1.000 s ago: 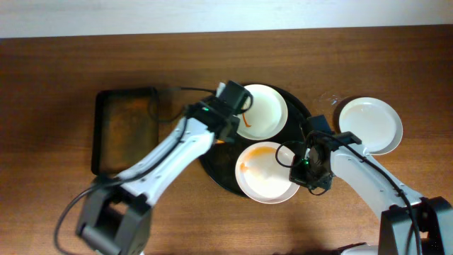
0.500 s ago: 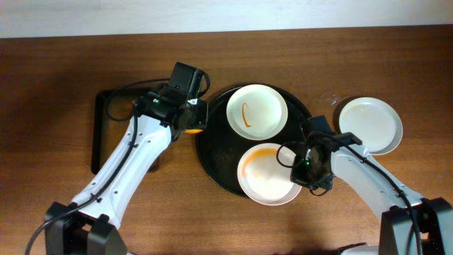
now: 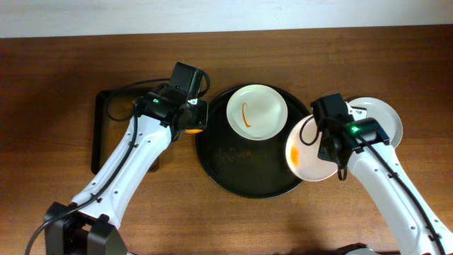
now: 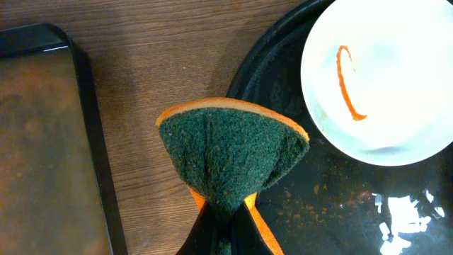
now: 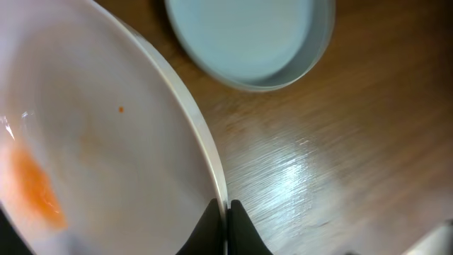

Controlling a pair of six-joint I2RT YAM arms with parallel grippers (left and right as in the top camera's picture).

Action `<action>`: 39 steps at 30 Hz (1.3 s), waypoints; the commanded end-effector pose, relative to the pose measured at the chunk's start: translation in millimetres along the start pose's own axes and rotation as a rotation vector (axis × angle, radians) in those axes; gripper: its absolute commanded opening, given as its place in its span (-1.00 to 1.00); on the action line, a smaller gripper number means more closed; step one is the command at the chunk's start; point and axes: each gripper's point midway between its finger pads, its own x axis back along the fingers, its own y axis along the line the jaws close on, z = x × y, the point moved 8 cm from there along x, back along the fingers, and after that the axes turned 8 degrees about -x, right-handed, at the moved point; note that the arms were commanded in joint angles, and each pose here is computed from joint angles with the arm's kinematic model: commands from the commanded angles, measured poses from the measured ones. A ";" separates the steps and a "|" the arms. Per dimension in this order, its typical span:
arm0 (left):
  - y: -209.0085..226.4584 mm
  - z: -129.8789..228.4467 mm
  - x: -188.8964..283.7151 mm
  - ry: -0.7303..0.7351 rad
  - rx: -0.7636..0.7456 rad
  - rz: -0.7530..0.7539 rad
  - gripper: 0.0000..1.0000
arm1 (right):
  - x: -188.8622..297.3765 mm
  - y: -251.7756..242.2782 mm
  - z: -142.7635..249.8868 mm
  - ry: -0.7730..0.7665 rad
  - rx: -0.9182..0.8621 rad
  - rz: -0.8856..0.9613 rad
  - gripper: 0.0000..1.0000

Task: Clean dirty plates on tray and stack at the side
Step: 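Lift the plate with the right gripper and stack it on the side plate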

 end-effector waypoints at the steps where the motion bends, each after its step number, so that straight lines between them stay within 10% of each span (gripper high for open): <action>1: 5.4 -8.0 14.1 -0.048 0.024 0.006 -0.99 | 28.8 4.1 -11.1 -0.234 0.062 0.115 -0.92; 8: 9.2 -8.3 13.8 -0.048 0.033 0.001 -0.99 | 85.1 45.7 8.9 -0.621 0.228 0.161 -0.92; 19: 9.2 -8.3 13.8 -0.048 0.033 0.001 -0.99 | 91.6 44.4 5.7 -0.690 0.208 0.202 -0.92; 39: 9.1 -7.7 13.8 -0.044 0.032 0.001 -1.00 | -89.7 -117.2 -86.9 0.020 -0.772 -0.066 -0.92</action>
